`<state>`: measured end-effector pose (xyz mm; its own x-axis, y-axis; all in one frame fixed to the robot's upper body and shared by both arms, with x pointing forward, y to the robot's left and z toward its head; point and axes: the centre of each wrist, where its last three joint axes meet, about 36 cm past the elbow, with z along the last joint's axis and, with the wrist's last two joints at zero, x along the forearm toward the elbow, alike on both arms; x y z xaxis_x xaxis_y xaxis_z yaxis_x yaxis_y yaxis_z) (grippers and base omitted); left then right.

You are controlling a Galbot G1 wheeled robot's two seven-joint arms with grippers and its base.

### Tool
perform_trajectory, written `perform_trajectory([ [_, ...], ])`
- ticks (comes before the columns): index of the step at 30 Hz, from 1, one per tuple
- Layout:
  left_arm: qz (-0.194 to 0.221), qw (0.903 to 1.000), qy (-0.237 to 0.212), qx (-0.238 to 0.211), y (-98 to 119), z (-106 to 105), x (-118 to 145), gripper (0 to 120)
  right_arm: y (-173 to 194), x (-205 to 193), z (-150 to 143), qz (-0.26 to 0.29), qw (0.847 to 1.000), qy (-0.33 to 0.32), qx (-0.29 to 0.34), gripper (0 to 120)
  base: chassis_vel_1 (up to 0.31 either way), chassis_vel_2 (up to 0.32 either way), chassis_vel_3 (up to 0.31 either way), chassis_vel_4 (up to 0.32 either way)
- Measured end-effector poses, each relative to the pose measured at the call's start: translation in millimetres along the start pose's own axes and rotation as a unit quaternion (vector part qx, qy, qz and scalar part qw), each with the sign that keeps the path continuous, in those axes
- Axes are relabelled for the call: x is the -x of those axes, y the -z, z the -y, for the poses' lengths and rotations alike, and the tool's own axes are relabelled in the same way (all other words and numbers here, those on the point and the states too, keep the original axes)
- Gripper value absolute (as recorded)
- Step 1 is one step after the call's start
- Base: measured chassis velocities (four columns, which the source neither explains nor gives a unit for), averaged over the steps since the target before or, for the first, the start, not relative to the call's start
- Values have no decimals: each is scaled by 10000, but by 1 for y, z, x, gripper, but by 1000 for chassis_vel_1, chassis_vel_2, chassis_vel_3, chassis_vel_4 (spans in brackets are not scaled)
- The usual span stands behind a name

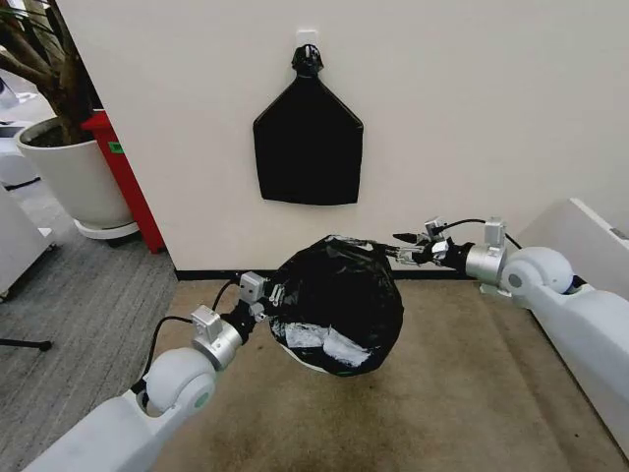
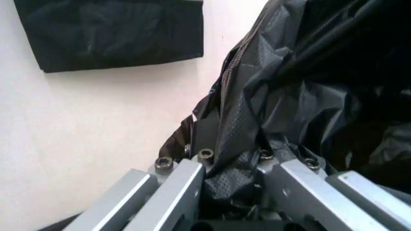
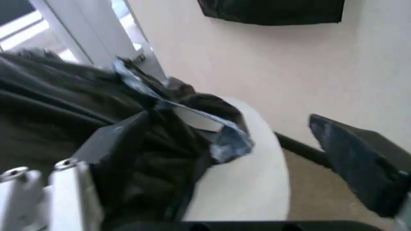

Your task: Place the garbage bag over the trash bin.

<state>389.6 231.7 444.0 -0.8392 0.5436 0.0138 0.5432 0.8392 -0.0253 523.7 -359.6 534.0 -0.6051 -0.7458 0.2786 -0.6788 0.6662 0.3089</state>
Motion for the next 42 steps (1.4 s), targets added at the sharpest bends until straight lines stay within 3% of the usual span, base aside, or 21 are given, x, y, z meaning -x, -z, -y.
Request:
perform_trajectory([
  [5,-51,9994,264,-238,-2,-1,5,1,5,-5,-17,246,9982,-215,497,100,0,0,0,0],
  [9,-207,9915,991,-821,-3,-1,14,1,15,-4,-84,524,9826,-1373,1137,100,0,0,0,0],
  [11,-235,9896,1106,-888,-4,-2,15,1,17,-4,-97,521,9787,-1529,1265,100,0,0,0,0],
  [13,-303,9847,1404,-991,-9,-6,20,1,28,-3,-138,505,9669,-1830,1703,100,0,0,0,0],
  [20,-240,9766,1868,-1037,-15,-9,34,1,36,-7,-227,520,9410,-2207,2513,100,0,0,0,0],
  [22,3,9777,1979,-702,-26,-12,41,1,30,-6,-249,398,9295,-2306,2852,100,0,0,0,0],
  [25,239,9784,2012,-409,-35,-13,47,1,26,-2,-257,205,9170,-2430,3157,100,0,0,0,0],
  [29,705,9789,1918,-10,-45,-13,56,1,31,13,-255,-209,8628,-2713,4260,100,0,0,0,0],
  [30,705,9789,1918,-10,-45,-13,56,1,31,14,-255,-216,8616,-2714,4285,100,0,0,0,0],
  [31,818,9790,1866,104,-47,-14,56,1,32,18,-252,-290,8487,-2724,4525,100,0,0,0,0],
  [33,862,9790,1843,144,-47,-14,56,1,32,21,-250,-312,8440,-2734,4604,100,0,0,0,0],
  [37,1216,9771,1686,452,-49,-16,53,1,27,41,-238,-318,8174,-2830,5007,100,0,0,0,0],
  [42,1357,9758,1615,570,-48,-15,52,1,23,51,-236,-348,8106,-2845,5107,100,0,0,0,0],
])
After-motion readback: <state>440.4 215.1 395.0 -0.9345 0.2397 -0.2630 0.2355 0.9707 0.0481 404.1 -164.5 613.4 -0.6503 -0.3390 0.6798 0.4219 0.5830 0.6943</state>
